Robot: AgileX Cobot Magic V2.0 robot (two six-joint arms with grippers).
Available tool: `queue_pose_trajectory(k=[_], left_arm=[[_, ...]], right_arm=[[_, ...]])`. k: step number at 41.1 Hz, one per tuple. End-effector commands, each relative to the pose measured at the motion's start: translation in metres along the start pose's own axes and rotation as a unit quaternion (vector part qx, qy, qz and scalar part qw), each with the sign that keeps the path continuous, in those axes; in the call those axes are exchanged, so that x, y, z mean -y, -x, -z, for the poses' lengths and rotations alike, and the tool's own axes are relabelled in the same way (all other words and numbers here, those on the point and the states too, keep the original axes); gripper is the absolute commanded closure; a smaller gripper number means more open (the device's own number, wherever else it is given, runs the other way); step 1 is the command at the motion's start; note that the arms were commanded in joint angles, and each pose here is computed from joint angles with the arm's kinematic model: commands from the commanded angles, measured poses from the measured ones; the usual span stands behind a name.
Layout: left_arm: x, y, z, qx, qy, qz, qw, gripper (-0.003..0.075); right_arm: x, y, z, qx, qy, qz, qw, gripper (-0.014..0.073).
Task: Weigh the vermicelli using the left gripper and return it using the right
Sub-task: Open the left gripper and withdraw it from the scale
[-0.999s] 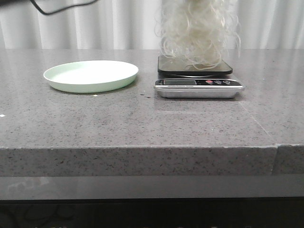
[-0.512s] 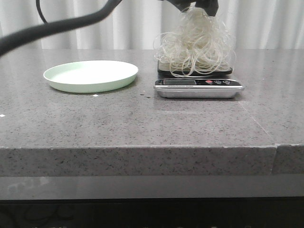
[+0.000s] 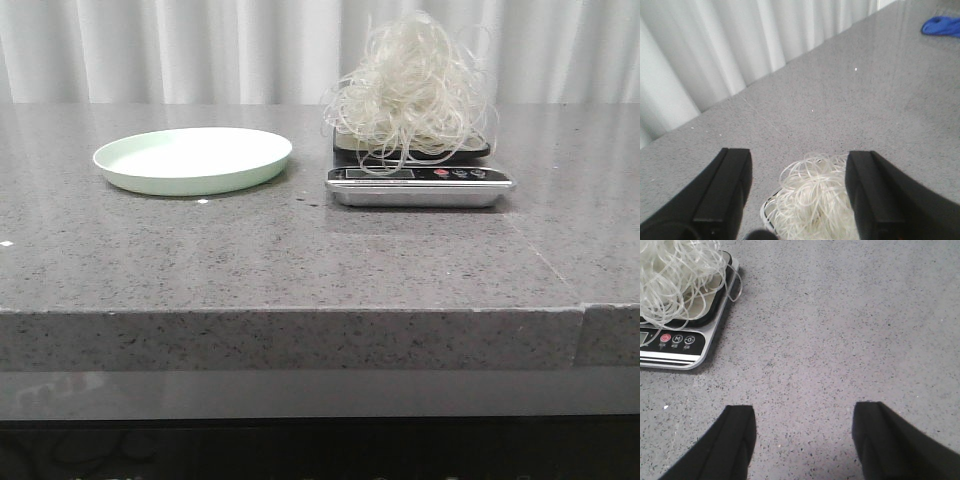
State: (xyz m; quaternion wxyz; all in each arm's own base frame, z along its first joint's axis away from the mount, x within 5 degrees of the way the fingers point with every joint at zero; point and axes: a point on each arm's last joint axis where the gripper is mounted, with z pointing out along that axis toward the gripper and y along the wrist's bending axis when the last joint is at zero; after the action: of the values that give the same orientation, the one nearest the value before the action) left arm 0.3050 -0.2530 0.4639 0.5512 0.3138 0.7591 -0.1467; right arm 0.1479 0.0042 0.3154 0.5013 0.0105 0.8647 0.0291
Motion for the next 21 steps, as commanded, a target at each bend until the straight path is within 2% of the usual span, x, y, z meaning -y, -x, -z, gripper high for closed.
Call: queue_pose_trajectory(k=[1, 10, 21], left_arm=[[-0.005, 0.031, 0.058, 0.076, 0.006, 0.017, 0.997, 0.025], [-0.005, 0.016, 0.097, 0.071, 0.004, 0.025, 0.997, 0.025], [-0.001, -0.028, 0.138, 0.084, -0.004, 0.039, 0.996, 0.025]], right_arm=[[0.0, 0.013, 0.004, 0.042, 0.0, 0.004, 0.999, 0.0071], [-0.009, 0.012, 0.005, 0.032, 0.025, 0.021, 0.999, 0.0071], [-0.023, 0.021, 0.008, 0.025, 0.064, 0.055, 0.996, 0.0071]])
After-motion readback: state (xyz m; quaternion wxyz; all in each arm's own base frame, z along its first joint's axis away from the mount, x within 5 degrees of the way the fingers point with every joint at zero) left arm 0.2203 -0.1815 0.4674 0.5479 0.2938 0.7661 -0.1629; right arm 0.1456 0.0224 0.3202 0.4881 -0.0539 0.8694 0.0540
